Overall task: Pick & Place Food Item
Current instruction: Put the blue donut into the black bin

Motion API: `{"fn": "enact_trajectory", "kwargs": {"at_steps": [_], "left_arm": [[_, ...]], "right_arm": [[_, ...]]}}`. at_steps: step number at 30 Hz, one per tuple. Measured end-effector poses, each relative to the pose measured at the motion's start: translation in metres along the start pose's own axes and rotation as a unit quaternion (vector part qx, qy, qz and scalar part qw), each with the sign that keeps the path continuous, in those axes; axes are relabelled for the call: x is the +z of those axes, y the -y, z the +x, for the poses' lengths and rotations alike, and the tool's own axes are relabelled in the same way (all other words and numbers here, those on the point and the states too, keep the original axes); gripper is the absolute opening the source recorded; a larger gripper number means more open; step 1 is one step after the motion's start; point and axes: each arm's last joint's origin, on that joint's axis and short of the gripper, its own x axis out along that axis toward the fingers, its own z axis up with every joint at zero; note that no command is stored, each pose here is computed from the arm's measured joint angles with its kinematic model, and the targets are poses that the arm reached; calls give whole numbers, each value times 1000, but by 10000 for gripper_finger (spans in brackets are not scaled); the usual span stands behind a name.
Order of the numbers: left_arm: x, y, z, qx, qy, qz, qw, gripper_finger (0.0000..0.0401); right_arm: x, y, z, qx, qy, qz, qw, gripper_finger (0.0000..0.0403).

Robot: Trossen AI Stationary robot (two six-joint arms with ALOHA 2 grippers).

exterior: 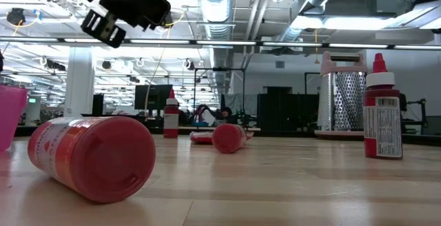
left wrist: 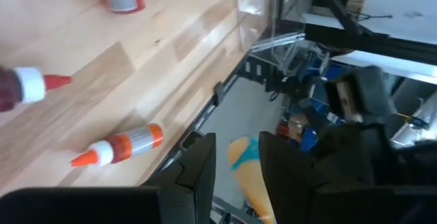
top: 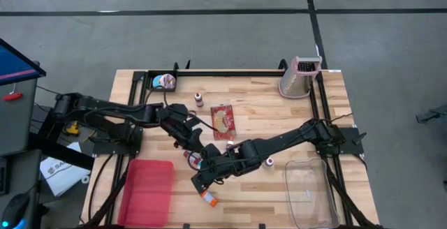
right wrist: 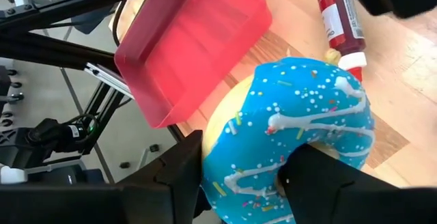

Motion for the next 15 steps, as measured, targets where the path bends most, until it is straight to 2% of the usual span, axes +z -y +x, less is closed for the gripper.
{"fn": "enact_trajectory", "kwargs": {"at_steps": [7, 15], "left_arm": [[-10, -4, -10, 32, -10, -21, 999, 133], [-13, 1, -4, 13, -14, -49, 999, 181]], "right_arm": [[-2, 3, 0, -17, -6, -12, 1000, 173], [-1, 5, 0, -31, 3, -26, 999, 172]]}}
